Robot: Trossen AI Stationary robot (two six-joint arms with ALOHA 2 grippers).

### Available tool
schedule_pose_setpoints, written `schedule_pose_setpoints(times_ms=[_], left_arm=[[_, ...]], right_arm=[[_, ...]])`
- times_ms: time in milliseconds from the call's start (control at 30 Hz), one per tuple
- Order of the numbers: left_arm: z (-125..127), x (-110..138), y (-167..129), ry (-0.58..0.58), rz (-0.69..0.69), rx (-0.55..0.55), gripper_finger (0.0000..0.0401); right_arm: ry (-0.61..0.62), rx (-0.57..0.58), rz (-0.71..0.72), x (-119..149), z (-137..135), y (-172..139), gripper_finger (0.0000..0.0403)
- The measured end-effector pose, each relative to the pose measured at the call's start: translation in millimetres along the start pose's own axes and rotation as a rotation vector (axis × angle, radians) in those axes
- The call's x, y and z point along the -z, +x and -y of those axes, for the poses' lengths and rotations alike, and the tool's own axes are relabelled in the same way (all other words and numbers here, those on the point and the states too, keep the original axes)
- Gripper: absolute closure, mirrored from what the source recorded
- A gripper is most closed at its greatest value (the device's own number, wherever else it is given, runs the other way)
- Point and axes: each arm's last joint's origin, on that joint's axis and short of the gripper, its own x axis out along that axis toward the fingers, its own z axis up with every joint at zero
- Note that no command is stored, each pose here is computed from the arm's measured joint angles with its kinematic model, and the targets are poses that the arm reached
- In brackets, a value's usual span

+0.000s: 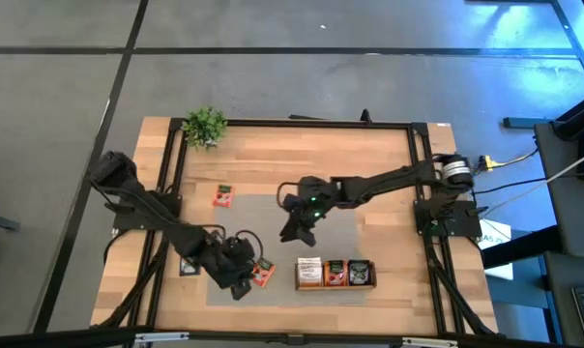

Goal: Pick & Place Tea
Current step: Put the bottom right yellow tea bag into the middle compartment of the wooden organizer

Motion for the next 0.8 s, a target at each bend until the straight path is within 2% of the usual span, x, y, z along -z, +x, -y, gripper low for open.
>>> schedule_pose_setpoints(times_ms=[167, 400, 667, 800], left_arm=[[2.0, 2.7, 23.9, 0.069, -0.023, -0.048, 0.0308], [1.9, 9.7, 42.1, 0.1, -0.102, -0.063, 0.031], [1.0, 10.3, 43.5, 0.125, -0.145, -0.049, 0.0311], [-0.9, 13.5, 49.4, 0.123, -0.169, -0.06, 0.0311]], right_arm=[[0.079, -0.08, -0.065, -3.7, 9.2, 23.8, 0.0283], [0.203, -0.07, -0.137, 5.0, 27.8, 48.1, 0.0283], [0.222, -0.059, -0.169, 11.8, 40.9, 71.7, 0.0283], [0.209, -0.071, -0.176, 11.3, 37.9, 84.0, 0.0283]])
